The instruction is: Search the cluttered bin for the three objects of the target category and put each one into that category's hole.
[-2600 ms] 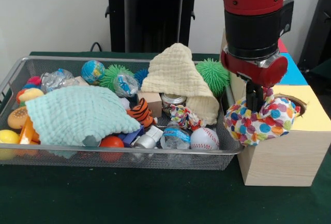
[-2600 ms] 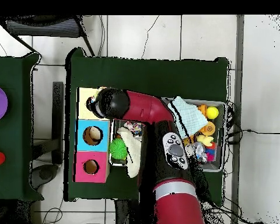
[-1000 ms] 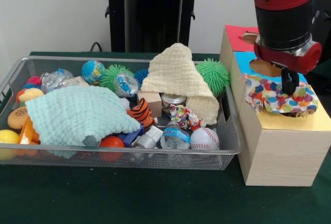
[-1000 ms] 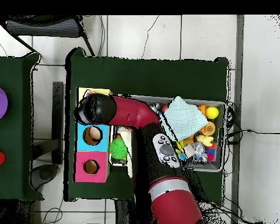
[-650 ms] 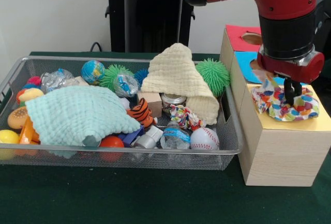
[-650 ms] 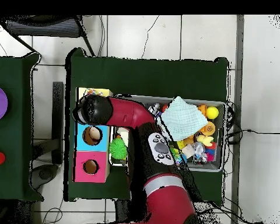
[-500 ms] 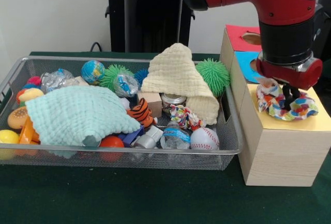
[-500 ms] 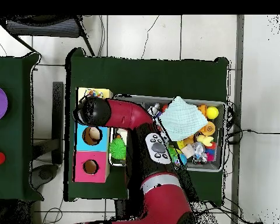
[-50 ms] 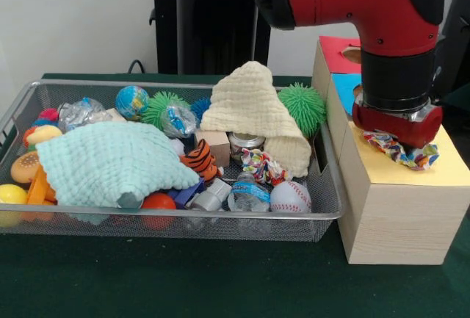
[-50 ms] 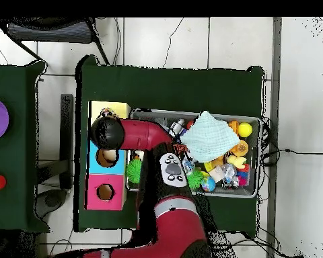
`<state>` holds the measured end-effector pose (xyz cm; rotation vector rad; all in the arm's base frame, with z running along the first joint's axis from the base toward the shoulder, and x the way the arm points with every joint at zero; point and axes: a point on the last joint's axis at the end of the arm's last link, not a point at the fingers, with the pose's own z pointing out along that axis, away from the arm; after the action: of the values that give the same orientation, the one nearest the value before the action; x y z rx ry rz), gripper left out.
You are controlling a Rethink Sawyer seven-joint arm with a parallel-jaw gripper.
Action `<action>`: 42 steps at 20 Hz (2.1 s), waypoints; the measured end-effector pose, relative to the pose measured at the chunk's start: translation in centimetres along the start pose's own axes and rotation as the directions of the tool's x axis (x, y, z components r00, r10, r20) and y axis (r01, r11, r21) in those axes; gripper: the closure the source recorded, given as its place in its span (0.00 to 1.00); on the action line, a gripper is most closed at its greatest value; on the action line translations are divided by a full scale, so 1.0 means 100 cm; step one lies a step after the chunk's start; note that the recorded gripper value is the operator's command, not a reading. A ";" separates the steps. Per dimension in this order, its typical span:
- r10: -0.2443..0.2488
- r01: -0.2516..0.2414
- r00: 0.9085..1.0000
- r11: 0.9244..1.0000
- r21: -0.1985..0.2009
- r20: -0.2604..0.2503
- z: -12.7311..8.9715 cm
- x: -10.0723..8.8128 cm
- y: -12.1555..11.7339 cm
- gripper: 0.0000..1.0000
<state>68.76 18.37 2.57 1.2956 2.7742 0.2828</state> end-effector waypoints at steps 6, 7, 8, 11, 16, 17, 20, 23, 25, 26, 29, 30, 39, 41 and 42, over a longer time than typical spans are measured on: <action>-0.085 0.082 0.994 0.996 0.037 0.074 0.000 0.007 0.003 1.00; -0.101 0.097 0.991 0.994 0.045 0.088 0.000 0.007 0.003 1.00; -0.104 0.100 0.990 0.994 0.047 0.091 0.001 0.007 0.003 1.00; -0.107 0.102 0.990 0.993 0.053 0.093 0.002 0.006 0.003 1.00; -0.098 0.093 0.992 0.994 0.061 0.076 0.002 0.005 0.003 1.00; -0.095 0.091 0.993 0.994 0.061 0.072 0.001 0.004 0.003 1.00; -0.084 0.081 0.995 0.994 0.069 0.048 -0.004 0.003 0.004 1.00; -0.061 0.063 0.998 0.993 0.102 -0.017 -0.025 -0.001 0.006 1.00; -0.049 0.054 0.998 0.992 0.111 -0.042 -0.037 -0.003 0.008 1.00; -0.042 0.048 0.997 0.992 0.117 -0.057 -0.044 -0.005 0.010 1.00; -0.029 0.040 0.996 0.991 0.131 -0.083 -0.059 -0.010 0.012 1.00; -0.019 0.035 0.994 0.987 0.156 -0.107 -0.069 -0.014 0.009 1.00; 0.040 0.006 0.983 0.969 0.245 -0.180 -0.096 -0.039 -0.014 1.00; 0.043 0.003 0.983 0.968 0.249 -0.177 -0.099 -0.045 -0.017 1.00; 0.045 0.000 0.984 0.968 0.250 -0.173 -0.101 -0.049 -0.019 1.00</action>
<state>69.10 12.01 12.00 1.4199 3.0273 0.0520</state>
